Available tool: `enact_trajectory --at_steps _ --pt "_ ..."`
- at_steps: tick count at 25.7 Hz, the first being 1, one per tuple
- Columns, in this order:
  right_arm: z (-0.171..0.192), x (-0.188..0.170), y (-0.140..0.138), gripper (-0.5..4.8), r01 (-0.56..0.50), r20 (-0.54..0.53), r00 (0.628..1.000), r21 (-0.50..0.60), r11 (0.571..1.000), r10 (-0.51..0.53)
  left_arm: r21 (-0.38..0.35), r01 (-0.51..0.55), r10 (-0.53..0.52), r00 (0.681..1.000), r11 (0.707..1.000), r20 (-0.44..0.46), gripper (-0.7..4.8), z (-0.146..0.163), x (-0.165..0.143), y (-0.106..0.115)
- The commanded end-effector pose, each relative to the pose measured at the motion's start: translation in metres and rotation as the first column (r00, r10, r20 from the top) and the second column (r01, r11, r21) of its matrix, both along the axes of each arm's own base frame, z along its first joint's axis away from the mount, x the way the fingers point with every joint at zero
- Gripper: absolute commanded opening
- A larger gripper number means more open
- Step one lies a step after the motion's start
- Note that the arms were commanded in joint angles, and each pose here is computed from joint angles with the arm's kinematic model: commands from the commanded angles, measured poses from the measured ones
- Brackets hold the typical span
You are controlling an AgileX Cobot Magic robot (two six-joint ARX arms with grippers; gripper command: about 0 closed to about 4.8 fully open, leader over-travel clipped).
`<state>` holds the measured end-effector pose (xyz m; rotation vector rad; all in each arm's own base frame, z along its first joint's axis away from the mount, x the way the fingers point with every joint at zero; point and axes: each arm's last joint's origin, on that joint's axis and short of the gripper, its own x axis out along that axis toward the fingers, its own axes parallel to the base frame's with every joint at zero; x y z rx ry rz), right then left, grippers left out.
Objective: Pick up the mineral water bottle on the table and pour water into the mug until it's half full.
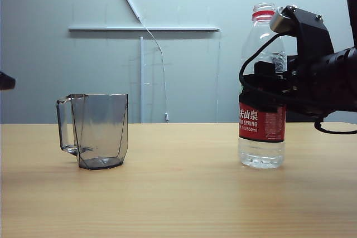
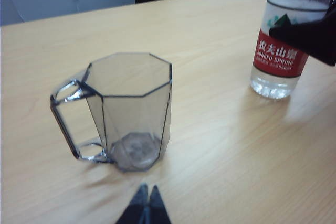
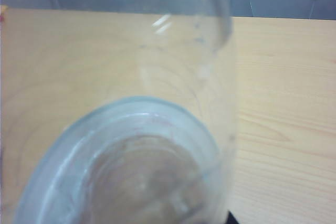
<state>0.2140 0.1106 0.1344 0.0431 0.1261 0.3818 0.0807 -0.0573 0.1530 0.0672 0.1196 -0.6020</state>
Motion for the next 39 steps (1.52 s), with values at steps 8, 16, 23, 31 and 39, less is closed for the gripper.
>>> enact_trajectory --at_steps 8,16,23,31,39 --pt "0.029 0.007 0.014 2.58 -0.07 0.16 0.982 -0.188 0.98 0.101 -0.028 -0.07 0.071 0.997 0.997 0.034 -0.02 0.004 0.002 0.007" --pt "0.057 0.032 0.051 2.51 -0.178 0.077 0.966 -0.488 0.854 0.246 -0.028 -0.082 0.083 0.996 0.996 0.034 -0.02 0.004 0.003 0.008" --pt "0.077 0.056 0.072 2.51 -0.161 0.136 0.941 -0.63 0.76 0.312 -0.028 -0.154 0.155 0.987 0.988 0.034 -0.02 0.004 0.006 0.014" --pt "0.08 0.074 0.094 2.51 -0.123 0.151 0.903 -0.806 0.578 0.402 -0.028 -0.157 0.158 0.987 0.987 0.033 -0.02 0.004 0.006 0.014" --pt "0.081 0.08 0.107 2.52 -0.044 0.175 0.887 -0.889 0.455 0.427 -0.028 -0.158 0.159 0.987 0.987 0.033 -0.02 0.004 0.006 0.014"
